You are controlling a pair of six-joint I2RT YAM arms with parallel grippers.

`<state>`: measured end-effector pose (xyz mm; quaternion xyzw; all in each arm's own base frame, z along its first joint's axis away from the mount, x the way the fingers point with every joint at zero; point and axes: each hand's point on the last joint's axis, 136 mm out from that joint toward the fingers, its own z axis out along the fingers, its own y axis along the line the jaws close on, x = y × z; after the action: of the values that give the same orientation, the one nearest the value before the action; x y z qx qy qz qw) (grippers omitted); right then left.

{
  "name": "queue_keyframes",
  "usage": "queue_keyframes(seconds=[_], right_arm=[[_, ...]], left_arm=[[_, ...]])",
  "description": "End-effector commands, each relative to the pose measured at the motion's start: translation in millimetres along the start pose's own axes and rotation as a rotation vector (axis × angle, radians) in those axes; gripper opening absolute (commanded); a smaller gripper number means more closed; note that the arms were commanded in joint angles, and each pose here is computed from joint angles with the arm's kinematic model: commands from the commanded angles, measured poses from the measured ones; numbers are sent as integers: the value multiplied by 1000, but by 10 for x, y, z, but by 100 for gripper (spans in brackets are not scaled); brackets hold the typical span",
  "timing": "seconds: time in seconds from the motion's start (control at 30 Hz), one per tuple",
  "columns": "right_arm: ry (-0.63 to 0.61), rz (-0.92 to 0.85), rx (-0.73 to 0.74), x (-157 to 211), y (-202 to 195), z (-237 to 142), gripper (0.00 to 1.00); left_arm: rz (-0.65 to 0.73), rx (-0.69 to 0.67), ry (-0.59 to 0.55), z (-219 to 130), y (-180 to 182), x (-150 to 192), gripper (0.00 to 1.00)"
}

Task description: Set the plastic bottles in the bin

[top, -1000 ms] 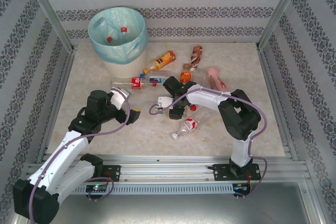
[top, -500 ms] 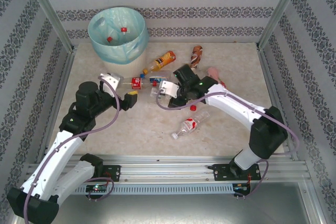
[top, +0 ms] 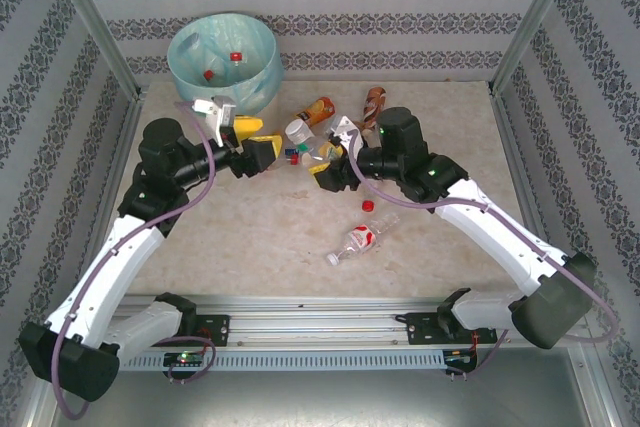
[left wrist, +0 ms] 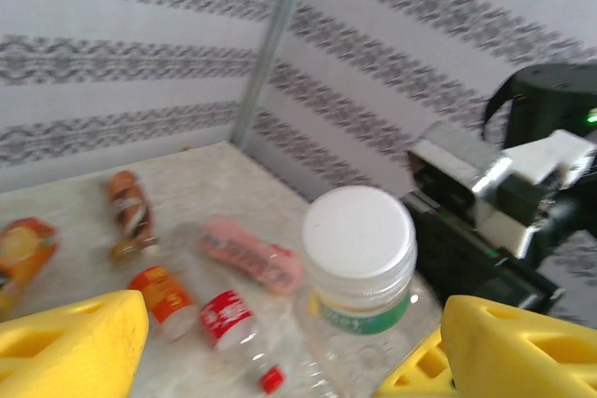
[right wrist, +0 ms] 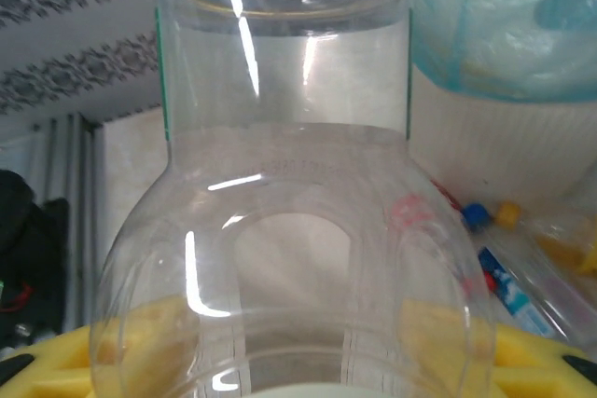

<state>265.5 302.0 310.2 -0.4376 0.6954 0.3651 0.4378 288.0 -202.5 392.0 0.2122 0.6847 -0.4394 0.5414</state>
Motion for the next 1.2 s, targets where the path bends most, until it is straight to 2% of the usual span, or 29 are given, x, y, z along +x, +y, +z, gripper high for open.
queue_keyframes(seconds=[0.0, 0.2, 0.47, 0.6, 0.83, 1.17], right_arm=[[-105, 26, -109, -307, 201, -79, 50], [-138, 38, -162, -377, 305, -48, 50], [-121, 67, -216, -393, 441, 76, 49], [-115, 53, -273, -404, 601, 234, 50], [-97, 59, -331, -458, 717, 424, 50], [-113, 64, -266, -490, 621, 421, 51]], left_arm=[[-17, 224, -62, -16, -440, -298, 82], [-82, 207, -14, 80, -352, -251, 74], [-135, 294, -8, 101, -478, -183, 74], [-127, 289, -10, 104, -482, -145, 73], [-83, 243, -40, 103, -438, -231, 46], [-73, 213, -70, 29, -438, -235, 18]])
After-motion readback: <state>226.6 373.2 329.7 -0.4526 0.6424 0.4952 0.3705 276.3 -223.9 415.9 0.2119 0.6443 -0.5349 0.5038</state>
